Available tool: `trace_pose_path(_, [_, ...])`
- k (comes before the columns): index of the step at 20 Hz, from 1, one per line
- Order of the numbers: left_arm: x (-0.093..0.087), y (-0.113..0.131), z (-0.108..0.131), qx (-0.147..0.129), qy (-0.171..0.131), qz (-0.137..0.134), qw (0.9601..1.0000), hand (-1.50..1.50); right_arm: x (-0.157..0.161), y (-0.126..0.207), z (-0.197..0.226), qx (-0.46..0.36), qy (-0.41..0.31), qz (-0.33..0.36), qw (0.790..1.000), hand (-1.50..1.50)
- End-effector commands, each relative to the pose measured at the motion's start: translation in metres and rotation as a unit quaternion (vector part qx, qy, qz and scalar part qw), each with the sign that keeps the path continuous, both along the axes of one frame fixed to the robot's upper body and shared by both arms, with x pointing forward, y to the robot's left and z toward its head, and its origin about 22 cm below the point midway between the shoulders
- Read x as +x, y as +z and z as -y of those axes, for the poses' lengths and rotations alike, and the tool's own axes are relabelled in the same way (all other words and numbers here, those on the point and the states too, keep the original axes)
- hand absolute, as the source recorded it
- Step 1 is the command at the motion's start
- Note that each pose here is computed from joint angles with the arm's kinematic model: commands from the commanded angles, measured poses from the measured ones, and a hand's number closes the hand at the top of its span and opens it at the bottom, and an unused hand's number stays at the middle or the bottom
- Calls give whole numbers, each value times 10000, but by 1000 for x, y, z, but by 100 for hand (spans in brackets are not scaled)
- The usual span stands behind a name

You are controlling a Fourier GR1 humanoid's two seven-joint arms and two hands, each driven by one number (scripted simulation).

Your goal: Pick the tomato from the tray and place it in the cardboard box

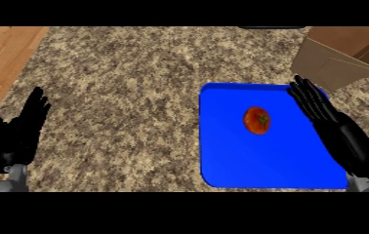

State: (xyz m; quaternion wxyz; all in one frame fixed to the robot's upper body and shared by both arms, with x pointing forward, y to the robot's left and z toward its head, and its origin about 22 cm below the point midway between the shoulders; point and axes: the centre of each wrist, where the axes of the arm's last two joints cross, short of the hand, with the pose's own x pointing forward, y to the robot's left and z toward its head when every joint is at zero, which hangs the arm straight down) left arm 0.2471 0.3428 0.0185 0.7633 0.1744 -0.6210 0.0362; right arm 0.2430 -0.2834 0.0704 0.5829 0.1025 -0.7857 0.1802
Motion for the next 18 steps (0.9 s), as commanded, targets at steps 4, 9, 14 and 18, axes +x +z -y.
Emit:
trace_pose_path(4, [6, -16, 35, 65, -133, 347, 9993, 0, 10, 2, 34, 884, -662, 1364, 9845, 150])
trace_pose_path(9, [4, -26, 58, -260, -243, 202, 9992, 0, -4, -55, 69, -60, -2669, 1034, 9581, 150])
trace_pose_path(14, [11, -29, 57, -213, -348, 135, 9991, 0, -14, -108, 64, -358, -2661, 1993, 9424, -150])
trace_pose_path(18, [11, -37, 57, -252, -226, 100, 9994, 0, -32, -77, 128, -1046, -2546, 1860, 9432, -150])
